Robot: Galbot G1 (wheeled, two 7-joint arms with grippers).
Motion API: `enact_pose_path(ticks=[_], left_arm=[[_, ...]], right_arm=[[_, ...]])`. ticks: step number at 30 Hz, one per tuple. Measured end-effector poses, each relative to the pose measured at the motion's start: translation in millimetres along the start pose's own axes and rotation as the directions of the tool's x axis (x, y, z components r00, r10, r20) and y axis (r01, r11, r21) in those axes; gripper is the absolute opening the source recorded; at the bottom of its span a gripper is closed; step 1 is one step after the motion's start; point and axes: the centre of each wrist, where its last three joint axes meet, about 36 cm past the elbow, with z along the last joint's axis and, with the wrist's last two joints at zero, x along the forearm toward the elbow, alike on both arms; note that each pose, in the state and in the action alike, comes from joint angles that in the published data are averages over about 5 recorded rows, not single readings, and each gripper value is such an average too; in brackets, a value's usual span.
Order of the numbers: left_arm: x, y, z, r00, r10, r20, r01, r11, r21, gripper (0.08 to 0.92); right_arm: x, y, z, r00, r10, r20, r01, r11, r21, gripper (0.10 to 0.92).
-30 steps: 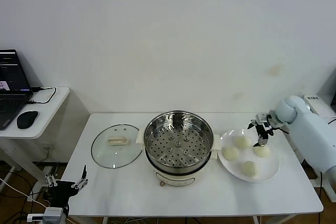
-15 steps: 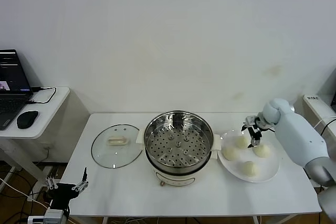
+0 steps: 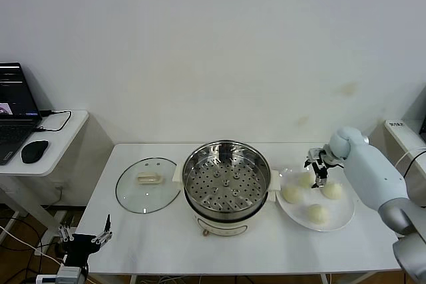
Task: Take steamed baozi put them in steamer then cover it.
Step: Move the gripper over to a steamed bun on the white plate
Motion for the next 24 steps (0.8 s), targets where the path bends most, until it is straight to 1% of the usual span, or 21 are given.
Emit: enact_pose_path(ticks=[9, 11, 14, 19, 22, 24], left_arm=[[-1, -2, 4, 1.0000, 0.001, -0.009, -0.001, 1.000, 0.002, 0.823], [-1, -3, 4, 0.9999, 0.002, -0.012, -0.002, 1.000, 0.003, 0.823], [-1, -3, 5, 0.9999, 0.003, -0.014, -0.002, 1.000, 0.003, 0.823], [-1, -4, 6, 0.9999, 0.001, -0.017, -0.001, 1.000, 0.003, 0.823], [-1, -5, 6, 0.9998, 0.001, -0.018, -0.001, 1.000, 0.005, 0.823], [-1, -6, 6, 0.9998, 0.002, -0.019, -0.001, 1.000, 0.006, 0.823]], right_arm=[[-6, -1, 0, 1.000, 0.010, 0.002, -0.010, 1.000, -0.018, 0.822], [-7, -1, 1, 1.000, 0.010, 0.003, -0.010, 1.000, -0.025, 0.807], [-7, -1, 3, 1.000, 0.009, 0.003, -0.009, 0.999, -0.035, 0.741], [-8, 0, 6, 1.000, 0.004, 0.004, -0.004, 0.999, -0.046, 0.605], [-6, 0, 8, 1.000, 0.004, 0.007, -0.003, 0.999, -0.054, 0.559], [-4, 0, 11, 1.000, 0.005, 0.008, -0.004, 0.998, -0.061, 0.543]])
